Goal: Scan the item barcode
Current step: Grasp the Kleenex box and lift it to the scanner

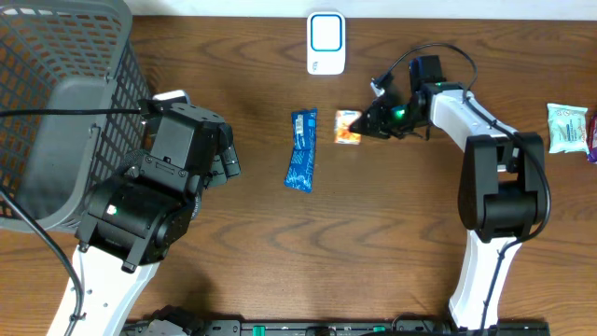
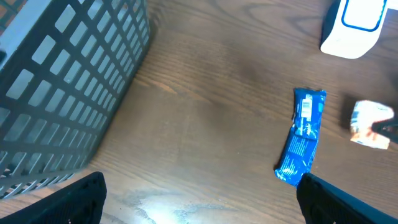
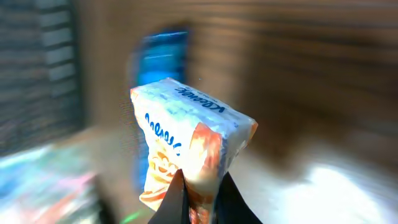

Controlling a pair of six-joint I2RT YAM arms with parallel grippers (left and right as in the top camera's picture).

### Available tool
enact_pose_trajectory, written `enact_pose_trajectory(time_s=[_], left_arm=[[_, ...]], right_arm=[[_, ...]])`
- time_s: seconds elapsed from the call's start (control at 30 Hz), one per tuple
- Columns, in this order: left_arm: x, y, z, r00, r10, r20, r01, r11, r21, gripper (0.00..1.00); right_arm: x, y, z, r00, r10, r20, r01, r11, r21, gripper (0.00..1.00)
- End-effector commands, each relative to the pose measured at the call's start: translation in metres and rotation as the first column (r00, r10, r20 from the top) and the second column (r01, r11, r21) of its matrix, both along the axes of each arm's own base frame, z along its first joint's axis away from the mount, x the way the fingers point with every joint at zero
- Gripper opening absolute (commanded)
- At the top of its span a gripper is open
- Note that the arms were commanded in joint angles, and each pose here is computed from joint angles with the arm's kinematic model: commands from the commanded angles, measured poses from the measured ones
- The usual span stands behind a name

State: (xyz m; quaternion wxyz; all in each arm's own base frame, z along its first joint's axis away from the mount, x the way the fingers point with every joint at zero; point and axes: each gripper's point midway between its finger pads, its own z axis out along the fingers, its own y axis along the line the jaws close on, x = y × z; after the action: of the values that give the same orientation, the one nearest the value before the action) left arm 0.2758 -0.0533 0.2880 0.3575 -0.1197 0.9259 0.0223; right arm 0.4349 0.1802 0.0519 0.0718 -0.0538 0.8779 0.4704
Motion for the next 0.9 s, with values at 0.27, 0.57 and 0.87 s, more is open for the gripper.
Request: enact_pose_trajectory(time_s=[0.27,0.57,0.87], left_arm=[[0.001,0.003,0.002,1.0,0.004,0.004,-0.004,1.0,0.013,0.98],[0.001,0.003,0.002,1.0,0.004,0.004,-0.004,1.0,0.013,0.98],[0.001,0.003,0.002,1.0,0.004,0.004,-0.004,1.0,0.013,0.98]], right_arm=[[-0.016,0.011,0.09,0.981,0.12,0.155,-0.184,0.831,0.525,0.01],[-0.02,0.021,0.091,0.969,0.143,0.202,-0.23,0.824,0.517,0.01],[-0.017,0.022,0.091,0.963,0.143,0.23,-0.244,0.825,0.509,0.01]])
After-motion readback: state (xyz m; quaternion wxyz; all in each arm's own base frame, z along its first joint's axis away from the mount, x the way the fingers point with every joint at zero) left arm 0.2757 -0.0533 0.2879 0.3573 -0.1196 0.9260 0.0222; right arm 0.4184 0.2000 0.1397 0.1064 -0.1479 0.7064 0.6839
